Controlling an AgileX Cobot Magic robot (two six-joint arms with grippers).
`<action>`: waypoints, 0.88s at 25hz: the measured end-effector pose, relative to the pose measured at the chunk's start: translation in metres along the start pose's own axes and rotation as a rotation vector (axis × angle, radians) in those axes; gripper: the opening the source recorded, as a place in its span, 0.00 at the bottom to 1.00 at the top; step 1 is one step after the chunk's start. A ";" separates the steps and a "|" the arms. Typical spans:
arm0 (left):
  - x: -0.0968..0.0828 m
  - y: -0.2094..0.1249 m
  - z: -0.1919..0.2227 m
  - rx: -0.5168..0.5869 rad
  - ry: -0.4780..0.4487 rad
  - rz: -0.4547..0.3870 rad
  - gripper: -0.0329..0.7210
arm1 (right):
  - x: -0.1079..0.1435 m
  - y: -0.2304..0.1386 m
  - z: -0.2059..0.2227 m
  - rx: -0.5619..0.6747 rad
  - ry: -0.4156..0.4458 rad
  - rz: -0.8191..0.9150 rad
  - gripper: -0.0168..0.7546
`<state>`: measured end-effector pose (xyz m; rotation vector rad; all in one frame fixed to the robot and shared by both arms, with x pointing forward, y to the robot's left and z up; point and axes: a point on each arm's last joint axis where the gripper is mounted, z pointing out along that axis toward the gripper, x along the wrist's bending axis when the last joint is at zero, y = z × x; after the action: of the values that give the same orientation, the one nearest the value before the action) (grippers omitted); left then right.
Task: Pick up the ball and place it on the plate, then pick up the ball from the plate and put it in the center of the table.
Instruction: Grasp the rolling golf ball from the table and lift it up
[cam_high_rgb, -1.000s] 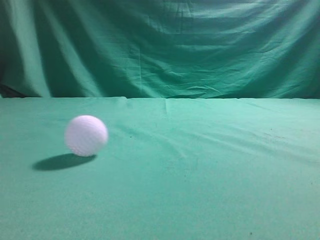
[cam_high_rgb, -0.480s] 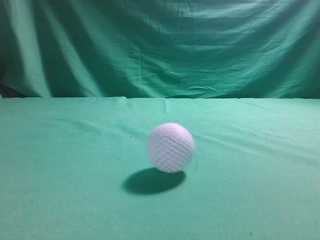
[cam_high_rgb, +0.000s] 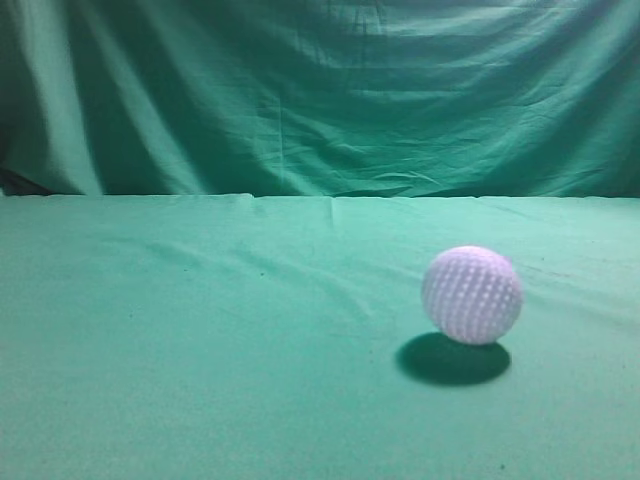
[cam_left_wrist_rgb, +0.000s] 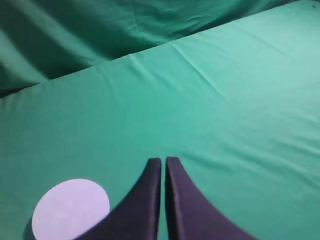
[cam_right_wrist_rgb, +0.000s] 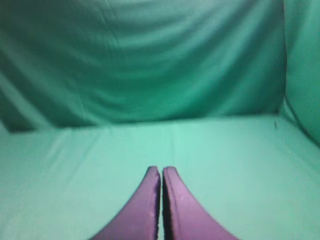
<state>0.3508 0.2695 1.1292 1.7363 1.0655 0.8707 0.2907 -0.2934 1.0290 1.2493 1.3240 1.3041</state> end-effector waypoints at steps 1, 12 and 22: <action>0.000 -0.007 0.000 0.014 0.011 0.007 0.04 | 0.000 0.004 0.002 0.081 -0.010 0.007 0.02; -0.002 -0.048 0.002 0.178 0.040 0.057 0.04 | 0.001 0.029 0.028 0.499 -0.017 -0.130 0.02; -0.002 -0.050 0.002 0.204 0.038 0.069 0.04 | 0.037 0.049 0.081 0.881 0.286 -0.338 0.02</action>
<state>0.3371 0.2787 1.0815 1.9415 1.1590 0.8653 0.3704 -0.2493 1.0741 1.3207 2.3454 0.6627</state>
